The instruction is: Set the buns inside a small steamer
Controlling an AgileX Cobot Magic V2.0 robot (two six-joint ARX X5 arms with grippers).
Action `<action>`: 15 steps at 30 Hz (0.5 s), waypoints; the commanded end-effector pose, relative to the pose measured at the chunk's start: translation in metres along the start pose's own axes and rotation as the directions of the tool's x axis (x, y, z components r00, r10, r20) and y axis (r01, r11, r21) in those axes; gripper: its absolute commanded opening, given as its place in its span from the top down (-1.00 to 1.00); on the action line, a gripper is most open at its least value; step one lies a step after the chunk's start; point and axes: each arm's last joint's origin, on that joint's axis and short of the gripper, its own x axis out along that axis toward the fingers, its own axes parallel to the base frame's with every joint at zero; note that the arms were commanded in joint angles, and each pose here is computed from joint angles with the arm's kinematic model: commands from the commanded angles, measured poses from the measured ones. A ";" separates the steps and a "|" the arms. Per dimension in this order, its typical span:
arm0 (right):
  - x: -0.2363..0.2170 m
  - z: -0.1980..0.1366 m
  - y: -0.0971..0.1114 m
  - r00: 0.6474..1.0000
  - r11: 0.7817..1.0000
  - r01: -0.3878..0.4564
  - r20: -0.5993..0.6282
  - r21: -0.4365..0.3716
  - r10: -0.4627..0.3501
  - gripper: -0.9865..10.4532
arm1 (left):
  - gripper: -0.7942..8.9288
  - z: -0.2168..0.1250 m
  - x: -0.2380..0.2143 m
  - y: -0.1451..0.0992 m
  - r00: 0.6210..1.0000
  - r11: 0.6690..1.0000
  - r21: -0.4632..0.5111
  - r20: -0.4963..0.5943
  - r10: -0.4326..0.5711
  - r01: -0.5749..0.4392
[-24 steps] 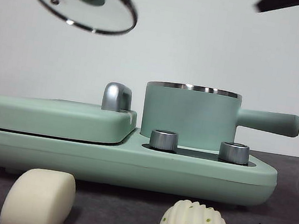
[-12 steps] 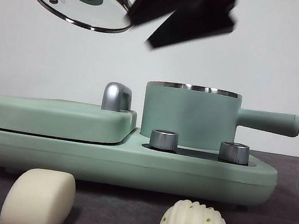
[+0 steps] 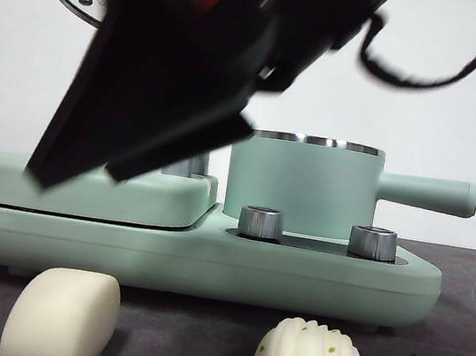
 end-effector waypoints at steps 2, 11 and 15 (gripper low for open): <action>0.024 -0.003 0.001 0.999 1.000 0.010 -0.041 -0.023 -0.011 0.13 | 0.81 0.010 -0.005 -0.001 0.999 1.000 0.014 0.053 -0.001 0.000; 0.056 -0.020 -0.005 0.989 1.000 0.028 -0.142 0.002 -0.027 0.13 | 0.81 0.010 -0.005 -0.001 0.999 1.000 0.027 0.053 -0.001 0.000; 0.059 -0.022 -0.006 0.986 0.999 0.047 -0.160 0.017 -0.044 0.27 | 0.81 0.010 -0.005 -0.001 0.999 0.999 0.038 0.053 -0.001 -0.001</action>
